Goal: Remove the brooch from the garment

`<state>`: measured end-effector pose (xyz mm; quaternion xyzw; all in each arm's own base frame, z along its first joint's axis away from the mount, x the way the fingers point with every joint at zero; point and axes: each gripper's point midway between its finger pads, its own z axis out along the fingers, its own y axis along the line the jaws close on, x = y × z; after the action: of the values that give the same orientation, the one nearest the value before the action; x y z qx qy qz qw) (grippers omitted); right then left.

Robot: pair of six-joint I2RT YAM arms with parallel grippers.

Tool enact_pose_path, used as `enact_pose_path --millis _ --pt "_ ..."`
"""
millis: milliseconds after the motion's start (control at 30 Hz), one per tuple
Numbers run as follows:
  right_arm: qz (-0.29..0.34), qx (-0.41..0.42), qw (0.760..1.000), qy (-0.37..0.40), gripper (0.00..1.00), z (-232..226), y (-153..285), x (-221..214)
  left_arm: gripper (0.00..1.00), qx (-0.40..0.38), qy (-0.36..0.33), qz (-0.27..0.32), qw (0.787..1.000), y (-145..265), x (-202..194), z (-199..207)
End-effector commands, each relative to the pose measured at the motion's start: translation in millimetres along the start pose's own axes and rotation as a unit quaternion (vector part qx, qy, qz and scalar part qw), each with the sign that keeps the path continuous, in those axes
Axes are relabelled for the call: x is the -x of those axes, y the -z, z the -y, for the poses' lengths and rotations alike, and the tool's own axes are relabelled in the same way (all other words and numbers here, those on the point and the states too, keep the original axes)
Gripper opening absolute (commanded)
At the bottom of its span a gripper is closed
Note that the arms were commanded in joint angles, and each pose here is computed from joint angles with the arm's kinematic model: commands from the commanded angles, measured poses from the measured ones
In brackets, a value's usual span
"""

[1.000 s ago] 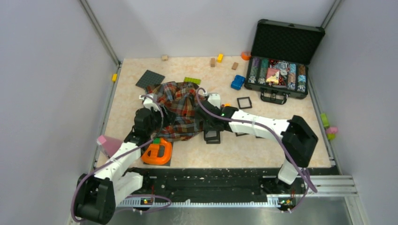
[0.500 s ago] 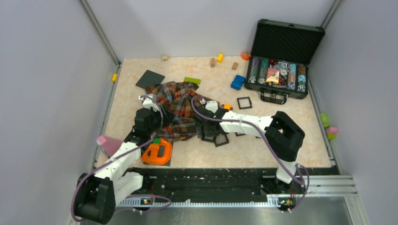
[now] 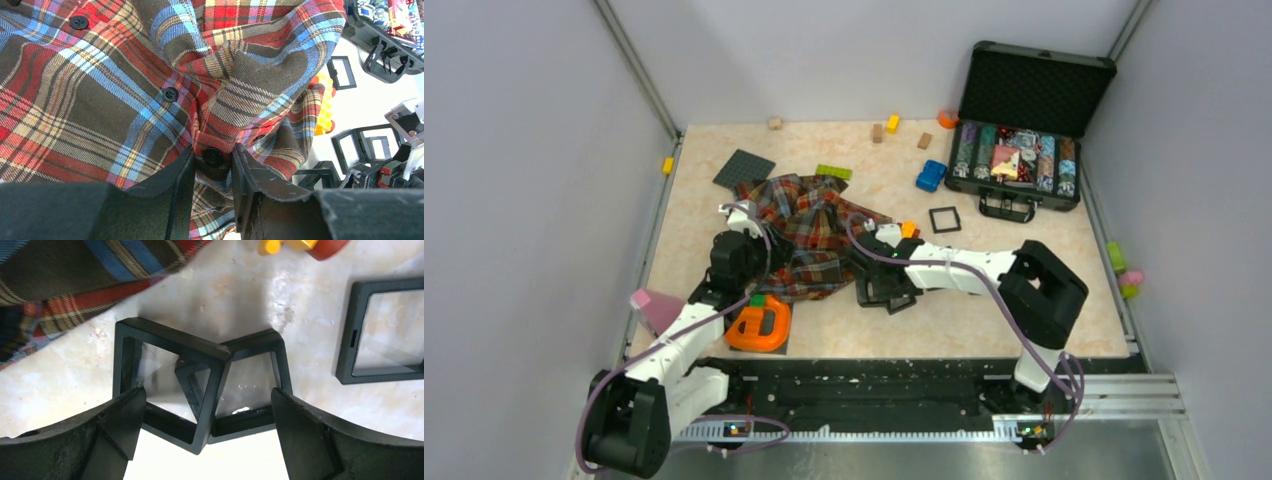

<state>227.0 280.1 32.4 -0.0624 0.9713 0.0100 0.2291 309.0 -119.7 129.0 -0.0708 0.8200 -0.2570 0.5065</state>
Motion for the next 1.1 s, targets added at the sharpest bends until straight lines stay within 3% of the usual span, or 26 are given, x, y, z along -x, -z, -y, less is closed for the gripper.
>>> enact_pose_path --millis 0,133,267,333,400,433,533,667,867,1067 --pt "0.017 0.021 0.999 -0.023 0.99 14 11 7 0.36 -0.004 0.001 0.018 1.000 -1 12 3" --pt "0.025 0.061 0.996 -0.054 0.99 28 13 20 0.36 -0.005 0.001 0.018 1.000 -1 12 4" --pt "0.025 0.015 0.997 -0.068 0.99 66 5 25 0.33 0.006 0.001 0.018 1.000 -1 11 -1" --pt "0.022 -0.009 0.997 -0.074 0.99 85 6 23 0.24 0.015 0.002 0.020 1.000 -1 12 -4" --pt "0.020 -0.006 0.996 -0.083 0.98 96 11 16 0.03 0.024 0.004 0.021 0.999 -1 12 -7" --pt "0.018 -0.001 0.996 -0.088 0.97 99 13 11 0.00 0.030 0.006 0.021 0.999 -1 12 -9" --pt "0.005 -0.001 0.995 -0.095 0.95 108 21 -6 0.00 0.037 0.008 0.024 0.999 0 13 -12" --pt "-0.002 -0.076 0.990 -0.120 0.94 144 34 -25 0.00 0.035 0.008 0.023 0.999 0 13 -11" --pt "0.003 -0.123 0.968 -0.218 0.82 200 36 -40 0.00 0.039 0.010 0.022 0.999 0 12 -12" --pt "0.074 -0.186 0.935 -0.292 0.77 245 63 -13 0.00 0.081 0.014 0.038 0.996 6 17 -27"
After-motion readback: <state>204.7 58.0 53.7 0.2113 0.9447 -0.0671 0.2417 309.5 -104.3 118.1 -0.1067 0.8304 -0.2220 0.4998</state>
